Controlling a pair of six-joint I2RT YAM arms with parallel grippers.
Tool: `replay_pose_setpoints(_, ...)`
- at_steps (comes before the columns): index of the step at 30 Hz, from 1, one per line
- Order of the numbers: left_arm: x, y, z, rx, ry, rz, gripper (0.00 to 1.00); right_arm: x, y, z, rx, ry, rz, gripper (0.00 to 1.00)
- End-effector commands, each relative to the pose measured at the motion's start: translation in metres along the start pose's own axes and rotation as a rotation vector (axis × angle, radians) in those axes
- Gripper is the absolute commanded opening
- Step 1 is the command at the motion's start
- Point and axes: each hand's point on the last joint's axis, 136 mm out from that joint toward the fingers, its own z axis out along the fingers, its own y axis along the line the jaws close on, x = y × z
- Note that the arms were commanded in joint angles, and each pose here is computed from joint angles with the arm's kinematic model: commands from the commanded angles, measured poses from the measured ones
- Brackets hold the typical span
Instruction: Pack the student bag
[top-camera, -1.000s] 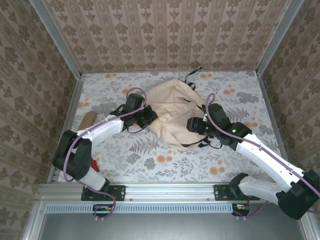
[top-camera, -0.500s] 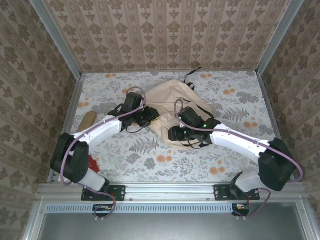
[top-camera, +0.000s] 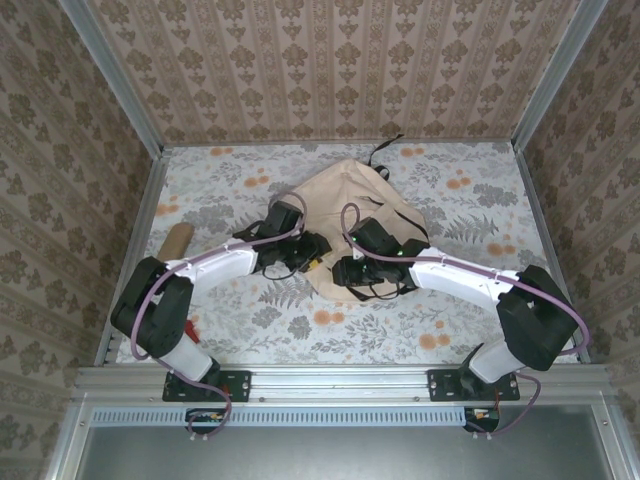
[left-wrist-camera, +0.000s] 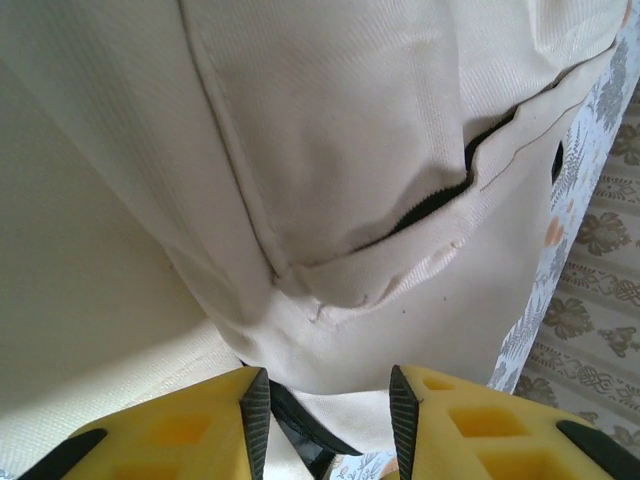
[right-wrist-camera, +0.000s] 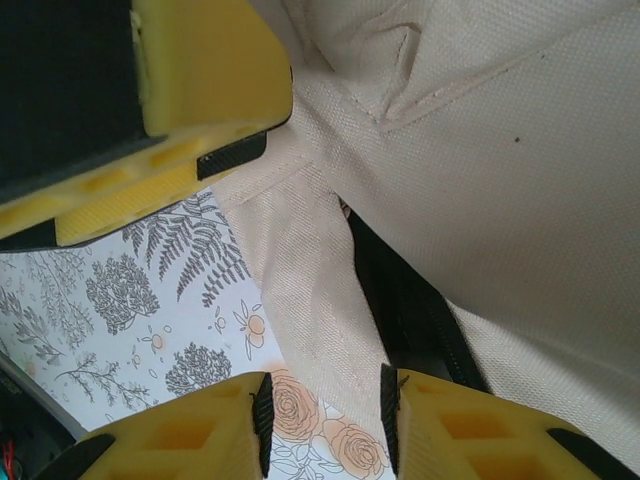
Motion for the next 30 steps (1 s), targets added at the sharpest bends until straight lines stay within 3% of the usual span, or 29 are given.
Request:
replay_pose_setpoints(1, 0.000, 0.010, 0.006, -0.052, -0.024, -0.032, 0.37, 0.006, -0.004, 0.006, 0.008, 0.006, 0.030, 0.37)
replay_pose_setpoints(8, 0.004, 0.029, 0.014, -0.149, -0.035, -0.071, 0.32, 0.004, -0.017, 0.000, 0.061, -0.047, 0.075, 0.36)
replay_pose_setpoints(16, -0.002, 0.022, 0.025, -0.139, -0.038, -0.062, 0.22, 0.002, -0.025, -0.009, 0.074, -0.088, 0.098, 0.35)
replay_pose_setpoints(26, -0.010, 0.007, 0.028, -0.108, -0.050, -0.046, 0.25, 0.006, -0.023, -0.006, 0.050, -0.071, 0.088, 0.35)
replay_pose_setpoints(30, -0.010, 0.007, 0.029, -0.110, -0.046, -0.052, 0.13, 0.012, -0.023, 0.003, 0.039, -0.038, 0.099, 0.35)
